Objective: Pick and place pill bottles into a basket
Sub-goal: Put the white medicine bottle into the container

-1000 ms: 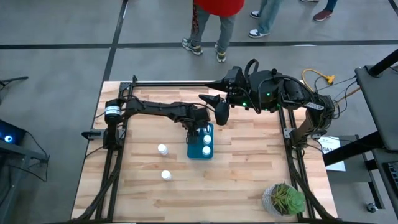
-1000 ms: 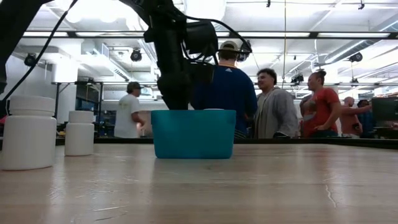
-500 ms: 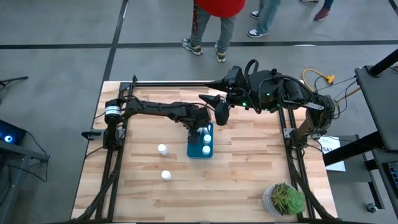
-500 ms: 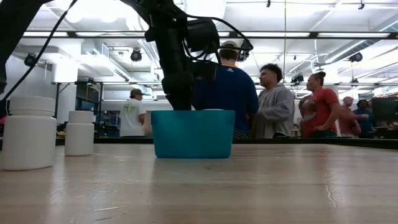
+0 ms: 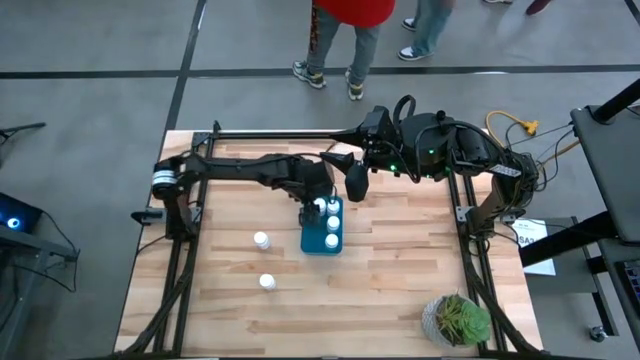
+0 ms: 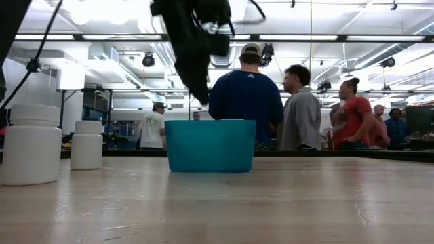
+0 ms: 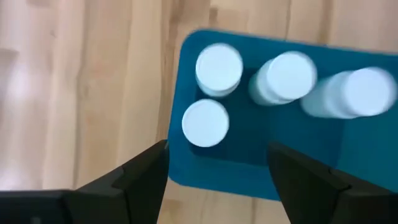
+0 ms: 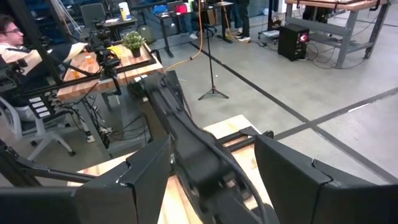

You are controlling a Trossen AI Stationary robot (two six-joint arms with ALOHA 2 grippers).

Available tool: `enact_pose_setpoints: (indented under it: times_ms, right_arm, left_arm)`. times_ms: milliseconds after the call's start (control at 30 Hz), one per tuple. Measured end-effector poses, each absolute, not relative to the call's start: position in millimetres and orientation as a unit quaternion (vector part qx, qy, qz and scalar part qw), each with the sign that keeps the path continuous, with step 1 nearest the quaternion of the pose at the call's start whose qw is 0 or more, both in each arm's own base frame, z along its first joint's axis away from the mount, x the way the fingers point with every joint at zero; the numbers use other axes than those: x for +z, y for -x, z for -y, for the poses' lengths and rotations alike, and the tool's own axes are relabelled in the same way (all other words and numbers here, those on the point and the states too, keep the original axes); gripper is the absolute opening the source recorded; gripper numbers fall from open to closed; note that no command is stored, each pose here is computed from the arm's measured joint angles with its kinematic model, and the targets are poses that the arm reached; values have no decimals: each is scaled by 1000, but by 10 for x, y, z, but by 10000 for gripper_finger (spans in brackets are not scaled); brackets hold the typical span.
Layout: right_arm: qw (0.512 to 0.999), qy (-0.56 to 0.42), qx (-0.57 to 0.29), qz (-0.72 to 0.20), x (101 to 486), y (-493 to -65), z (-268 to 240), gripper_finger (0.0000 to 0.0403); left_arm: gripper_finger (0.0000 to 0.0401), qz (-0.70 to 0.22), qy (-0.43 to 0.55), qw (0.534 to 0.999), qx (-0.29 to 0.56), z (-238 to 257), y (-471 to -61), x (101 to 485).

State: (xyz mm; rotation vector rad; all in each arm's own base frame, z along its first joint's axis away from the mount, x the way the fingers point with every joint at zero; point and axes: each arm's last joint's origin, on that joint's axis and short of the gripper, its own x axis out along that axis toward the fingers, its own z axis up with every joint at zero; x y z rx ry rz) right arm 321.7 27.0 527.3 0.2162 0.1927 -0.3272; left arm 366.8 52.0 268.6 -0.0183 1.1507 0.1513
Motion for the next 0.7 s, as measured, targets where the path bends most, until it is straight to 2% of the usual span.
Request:
enact_pose_setpoints:
  times_ms: [400,700]
  right_arm:
    - [977,-104,-162,-95,5278,-3216,-268,224]
    - [977,-108,-161,-87,5293,-3218,-268,224]
  left_arm:
    - [251,-536,-17,844,23,-97,-3262,3158]
    - [251,-554,-14,832,5,146,-2963,3122]
